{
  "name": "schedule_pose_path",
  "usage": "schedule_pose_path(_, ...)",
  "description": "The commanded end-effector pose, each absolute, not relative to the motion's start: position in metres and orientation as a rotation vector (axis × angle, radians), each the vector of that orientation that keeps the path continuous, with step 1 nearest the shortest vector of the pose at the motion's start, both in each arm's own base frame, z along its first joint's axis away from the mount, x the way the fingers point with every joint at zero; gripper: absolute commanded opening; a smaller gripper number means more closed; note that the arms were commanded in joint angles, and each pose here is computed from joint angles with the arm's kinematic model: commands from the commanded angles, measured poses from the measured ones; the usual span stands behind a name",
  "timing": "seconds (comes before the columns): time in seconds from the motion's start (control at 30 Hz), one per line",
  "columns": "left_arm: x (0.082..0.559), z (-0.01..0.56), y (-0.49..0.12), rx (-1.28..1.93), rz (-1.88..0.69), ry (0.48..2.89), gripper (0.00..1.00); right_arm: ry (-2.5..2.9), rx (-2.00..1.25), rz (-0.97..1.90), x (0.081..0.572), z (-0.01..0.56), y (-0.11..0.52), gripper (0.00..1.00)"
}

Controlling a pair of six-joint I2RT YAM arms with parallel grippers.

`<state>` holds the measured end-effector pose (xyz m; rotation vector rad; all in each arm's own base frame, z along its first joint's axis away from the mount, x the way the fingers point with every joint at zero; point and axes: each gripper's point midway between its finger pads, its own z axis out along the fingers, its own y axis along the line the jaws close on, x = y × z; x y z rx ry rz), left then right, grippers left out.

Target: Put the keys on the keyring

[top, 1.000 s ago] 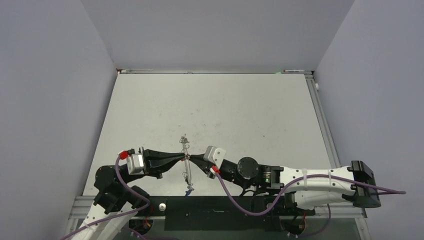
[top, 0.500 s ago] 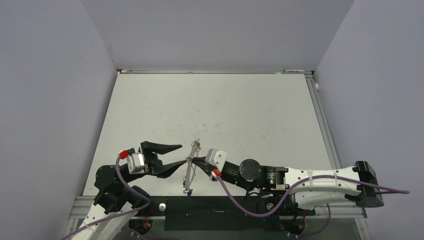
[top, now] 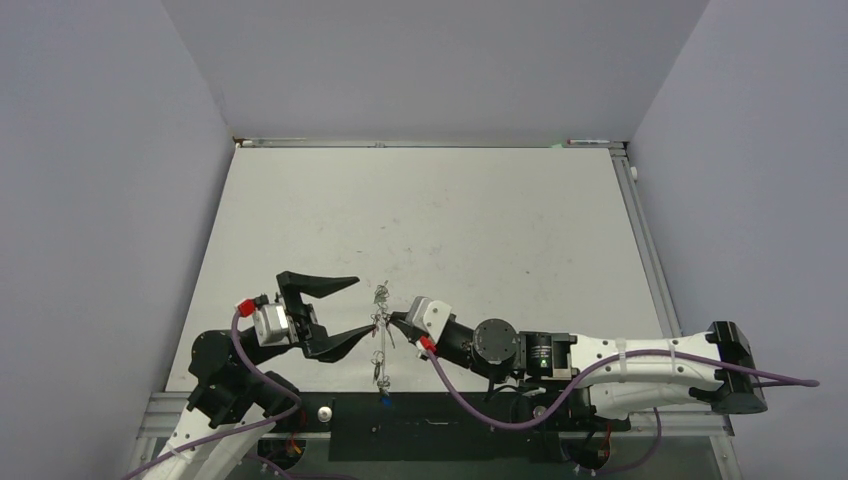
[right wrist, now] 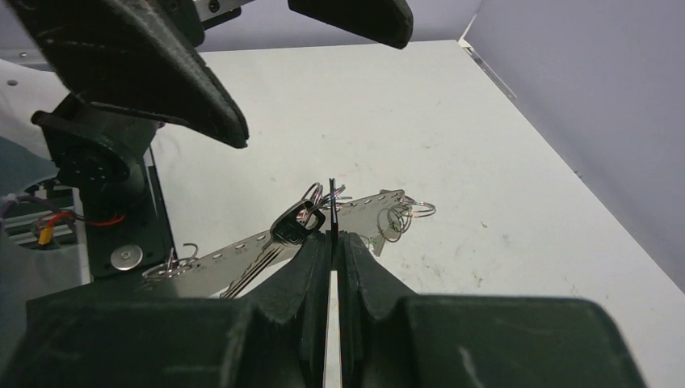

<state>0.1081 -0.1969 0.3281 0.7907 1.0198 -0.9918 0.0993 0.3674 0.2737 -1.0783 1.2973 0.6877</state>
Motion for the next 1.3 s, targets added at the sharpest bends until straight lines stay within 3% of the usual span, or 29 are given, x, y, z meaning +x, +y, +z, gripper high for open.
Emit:
schedule_pose_path(0.0,0.118,0.335,-0.191,0.748,-0.932,1.029,0.83,1.321,-0.933,0.641,0.116,0.306,0.364,0.05)
schedule_pose_path(0.17,0.14,0.329,-0.182,0.664,-0.842,1.108,0.97,1.385,-0.912,0.567,0.127,0.294,0.363,0.05)
schedule_pose_path(0.47,0.173,0.312,-0.161,0.551,-0.664,1.24,0.96,1.533,-0.822,0.365,0.16,0.277,0.351,0.05)
schedule_pose_path(0.87,0.2,0.294,-0.135,0.408,-0.514,1.367,0.96,1.734,-0.779,0.327,0.207,0.244,0.348,0.05)
schedule_pose_path(1.27,0.201,0.297,-0.127,0.382,-0.483,1.358,0.96,1.816,-0.845,0.309,0.264,0.218,0.405,0.05)
